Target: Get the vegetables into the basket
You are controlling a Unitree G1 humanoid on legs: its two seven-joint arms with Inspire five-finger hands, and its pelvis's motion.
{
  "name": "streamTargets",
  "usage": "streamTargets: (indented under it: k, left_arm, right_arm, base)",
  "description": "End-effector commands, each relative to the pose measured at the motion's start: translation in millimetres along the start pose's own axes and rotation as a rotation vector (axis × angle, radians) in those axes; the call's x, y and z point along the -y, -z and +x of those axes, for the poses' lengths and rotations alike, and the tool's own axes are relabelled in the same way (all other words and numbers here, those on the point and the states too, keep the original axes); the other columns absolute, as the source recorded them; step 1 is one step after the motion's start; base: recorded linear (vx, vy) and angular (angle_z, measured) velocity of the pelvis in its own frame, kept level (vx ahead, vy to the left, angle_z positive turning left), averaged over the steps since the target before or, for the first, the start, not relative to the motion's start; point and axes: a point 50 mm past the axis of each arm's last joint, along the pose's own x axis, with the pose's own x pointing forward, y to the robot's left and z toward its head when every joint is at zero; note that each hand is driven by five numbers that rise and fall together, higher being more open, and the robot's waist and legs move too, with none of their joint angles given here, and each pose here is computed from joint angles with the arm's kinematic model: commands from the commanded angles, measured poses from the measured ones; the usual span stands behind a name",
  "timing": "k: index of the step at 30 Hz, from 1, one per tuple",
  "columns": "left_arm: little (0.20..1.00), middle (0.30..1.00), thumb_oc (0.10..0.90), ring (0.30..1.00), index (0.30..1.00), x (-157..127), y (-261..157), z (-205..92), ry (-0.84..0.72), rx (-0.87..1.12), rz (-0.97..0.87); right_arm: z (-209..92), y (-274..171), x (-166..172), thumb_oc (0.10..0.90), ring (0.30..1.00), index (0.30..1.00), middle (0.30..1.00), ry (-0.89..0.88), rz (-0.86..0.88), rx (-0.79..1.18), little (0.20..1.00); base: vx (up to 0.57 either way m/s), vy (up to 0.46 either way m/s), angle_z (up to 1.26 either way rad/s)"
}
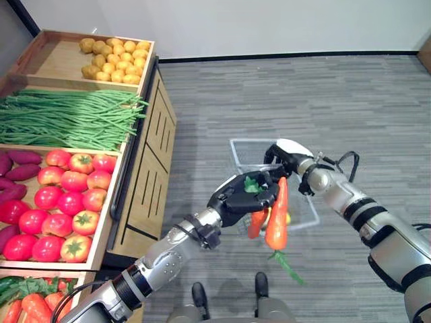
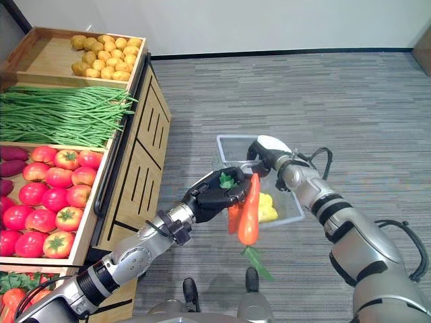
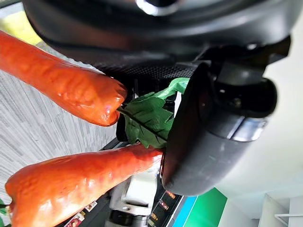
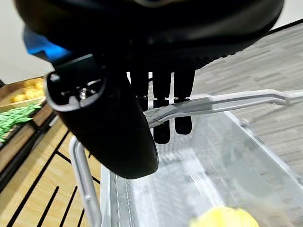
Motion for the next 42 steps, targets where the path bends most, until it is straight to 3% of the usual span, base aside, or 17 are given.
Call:
streamTargets:
  k: [1, 19, 31, 42]
  left_arm:
    - [0.3, 0.3, 0.4, 0.3, 0.3, 41.8, -39.8, 18.2, 0.237, 0.165, 0.101]
    - [0.3, 0.3, 0.4, 0.3, 0.3, 51.6, -67.5, 39.5, 0.188, 0.319, 0.311]
    - [0.3, 0.3, 0.4, 0.3, 0.3, 9.8, -45.3, 36.7, -0.019, 0.212, 0.508]
    - [0.3, 0.3, 0.4, 0.3, 0.3, -3.4, -23.8, 35.2, -0.095, 0.13, 0.465]
  right_arm:
    - [4.9, -85.2, 102.4, 0.4, 0.3, 0.3, 0.3, 0.296, -0.005, 0.282, 0.3]
    - [11.0, -129.6, 105.2, 0.4, 0.3, 0.3, 0.3, 0.322, 0.064, 0.386, 0.3]
    - [3.4, -136.0, 106.2, 0.4, 0.3, 0.3, 0.3, 0.323, 0.169, 0.455, 0.3]
    - [4.3, -133.8, 111.4, 0.4, 0.3, 0.3, 0.3, 0.35, 0.178, 0.43, 0.3]
  base:
    - [0.0, 0.0, 0.0]
    - [0.0, 0.0, 0.0]
    - [0.0, 0.0, 0.0]
    - [0.0, 0.0, 0.0]
